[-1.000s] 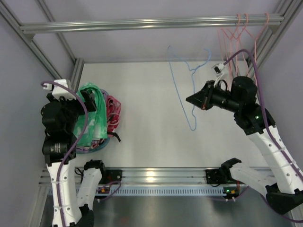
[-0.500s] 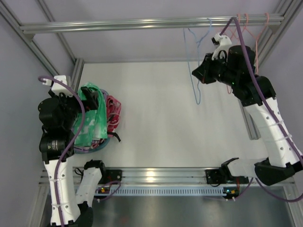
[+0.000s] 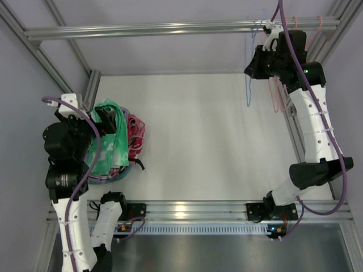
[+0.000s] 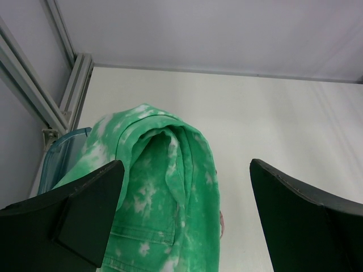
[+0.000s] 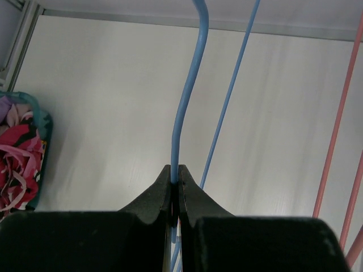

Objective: Remove the trousers from the hanger

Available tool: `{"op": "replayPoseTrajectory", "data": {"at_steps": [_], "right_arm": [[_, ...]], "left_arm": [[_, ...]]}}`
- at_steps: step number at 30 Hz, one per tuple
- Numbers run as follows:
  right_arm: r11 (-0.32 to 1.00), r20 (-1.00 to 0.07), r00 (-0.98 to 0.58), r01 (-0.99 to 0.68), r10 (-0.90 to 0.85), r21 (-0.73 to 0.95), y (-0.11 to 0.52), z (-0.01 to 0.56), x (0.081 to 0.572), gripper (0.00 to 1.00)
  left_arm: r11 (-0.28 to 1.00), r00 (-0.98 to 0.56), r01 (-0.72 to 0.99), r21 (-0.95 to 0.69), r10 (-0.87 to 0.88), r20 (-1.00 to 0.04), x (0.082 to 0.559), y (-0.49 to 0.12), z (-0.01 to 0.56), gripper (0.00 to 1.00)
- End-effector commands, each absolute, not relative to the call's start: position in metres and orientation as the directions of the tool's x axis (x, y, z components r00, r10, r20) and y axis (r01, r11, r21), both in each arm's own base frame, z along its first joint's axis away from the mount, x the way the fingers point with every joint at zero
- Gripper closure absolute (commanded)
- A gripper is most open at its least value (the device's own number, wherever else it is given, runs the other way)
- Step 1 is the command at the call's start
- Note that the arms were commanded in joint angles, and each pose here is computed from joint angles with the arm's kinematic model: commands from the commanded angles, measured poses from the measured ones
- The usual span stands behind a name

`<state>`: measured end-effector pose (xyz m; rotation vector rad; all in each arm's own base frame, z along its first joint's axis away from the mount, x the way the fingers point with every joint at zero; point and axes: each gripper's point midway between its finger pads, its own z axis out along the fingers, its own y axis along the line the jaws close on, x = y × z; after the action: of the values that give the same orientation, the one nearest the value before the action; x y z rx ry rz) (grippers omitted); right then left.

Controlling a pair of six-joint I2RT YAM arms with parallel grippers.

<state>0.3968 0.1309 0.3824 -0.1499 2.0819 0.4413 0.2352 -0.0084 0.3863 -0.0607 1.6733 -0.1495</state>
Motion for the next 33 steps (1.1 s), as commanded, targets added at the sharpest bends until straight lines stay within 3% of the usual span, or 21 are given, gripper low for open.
{"op": "replayPoseTrajectory", "data": {"at_steps": [1,14,15,21,27,33], "right_arm": [[0.925,-0.863,-0.501,-0.295,0.063,0.238,0.124,0.395,0.398,1.0],[0.945,-0.831,-0.555,-0.249,0.039,0.211,0.105,0.367,0.393,0.98],[0.945,-0.83,-0.557,-0.25,0.039,0.212,0.105,0.367,0.392,0.91],[0.944,-0.836,-0.547,-0.246,0.051,0.219,0.104,0.373,0.38,0.7],[0.937,-0.854,-0.514,-0.258,0.073,0.236,0.102,0.39,0.357,0.38],[0.927,-0.884,-0.462,-0.298,0.068,0.227,0.1,0.403,0.325,0.16]], "left_arm": [[0.991,-0.095,0.038,-0.125,-0.121,-0.988,0.237,-0.006,0.39,0.02],[0.988,-0.117,0.043,-0.145,-0.14,-0.983,0.243,-0.008,0.385,0.02],[0.988,-0.122,0.045,-0.147,-0.14,-0.983,0.244,-0.008,0.383,0.02],[0.992,-0.154,0.029,-0.124,-0.118,-0.981,0.248,-0.004,0.373,0.01],[0.995,-0.234,-0.009,-0.096,-0.095,-0.968,0.253,0.004,0.353,0.02],[1.0,-0.262,0.006,-0.011,-0.01,-0.965,0.259,0.01,0.354,0.02]]}}
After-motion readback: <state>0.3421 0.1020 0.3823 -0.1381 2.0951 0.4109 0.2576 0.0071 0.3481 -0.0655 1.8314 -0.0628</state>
